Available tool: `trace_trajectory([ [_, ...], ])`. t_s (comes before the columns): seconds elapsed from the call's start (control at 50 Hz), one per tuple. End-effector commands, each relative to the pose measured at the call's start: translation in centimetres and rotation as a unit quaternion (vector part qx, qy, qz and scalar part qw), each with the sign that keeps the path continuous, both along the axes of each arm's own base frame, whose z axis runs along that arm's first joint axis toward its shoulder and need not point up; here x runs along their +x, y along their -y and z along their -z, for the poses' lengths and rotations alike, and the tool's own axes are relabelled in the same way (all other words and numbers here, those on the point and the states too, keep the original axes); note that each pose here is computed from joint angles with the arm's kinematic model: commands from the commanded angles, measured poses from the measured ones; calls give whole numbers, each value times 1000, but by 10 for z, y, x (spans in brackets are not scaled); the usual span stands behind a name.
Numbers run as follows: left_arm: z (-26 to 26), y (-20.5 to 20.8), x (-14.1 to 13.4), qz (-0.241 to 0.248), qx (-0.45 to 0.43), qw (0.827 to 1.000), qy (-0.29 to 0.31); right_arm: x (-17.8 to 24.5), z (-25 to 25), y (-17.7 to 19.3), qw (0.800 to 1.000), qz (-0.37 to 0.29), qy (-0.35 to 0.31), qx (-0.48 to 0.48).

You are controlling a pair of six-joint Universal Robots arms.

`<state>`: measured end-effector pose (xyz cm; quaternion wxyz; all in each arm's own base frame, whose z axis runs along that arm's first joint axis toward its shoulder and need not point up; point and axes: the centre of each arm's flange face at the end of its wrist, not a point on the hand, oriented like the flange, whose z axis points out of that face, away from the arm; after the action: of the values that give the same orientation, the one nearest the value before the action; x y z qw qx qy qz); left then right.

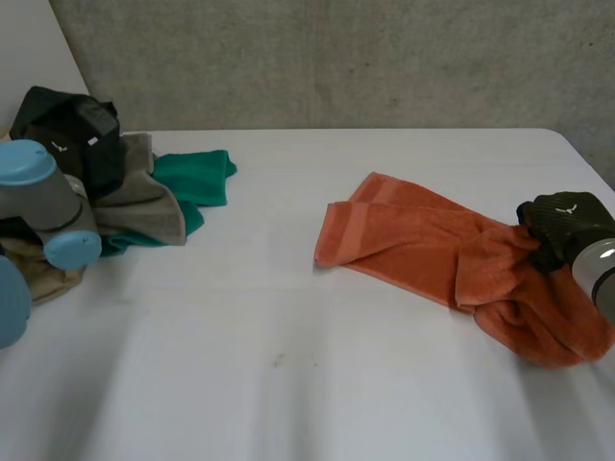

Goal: Fold the laundry.

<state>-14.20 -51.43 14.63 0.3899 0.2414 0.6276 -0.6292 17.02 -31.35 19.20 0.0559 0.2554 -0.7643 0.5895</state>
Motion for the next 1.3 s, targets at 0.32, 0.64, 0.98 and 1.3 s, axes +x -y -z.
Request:
trace_trajectory([
  [0.32, -103, -113, -59, 138, -11, 977, -163, 5, -32, -2, 999, -10, 11, -45],
  [0.64, -72, -237, -162, 353, 122, 878, -299, 84, -146, -80, 963, -190, 62, -182],
  [0.98, 1, -272, -250, 400, 196, 833, -327, 79, -205, -129, 938, -214, 145, -231],
  [1.3, -112, -296, -161, 340, 133, 864, -347, 43, -128, -43, 990, -117, 7, -84],
])
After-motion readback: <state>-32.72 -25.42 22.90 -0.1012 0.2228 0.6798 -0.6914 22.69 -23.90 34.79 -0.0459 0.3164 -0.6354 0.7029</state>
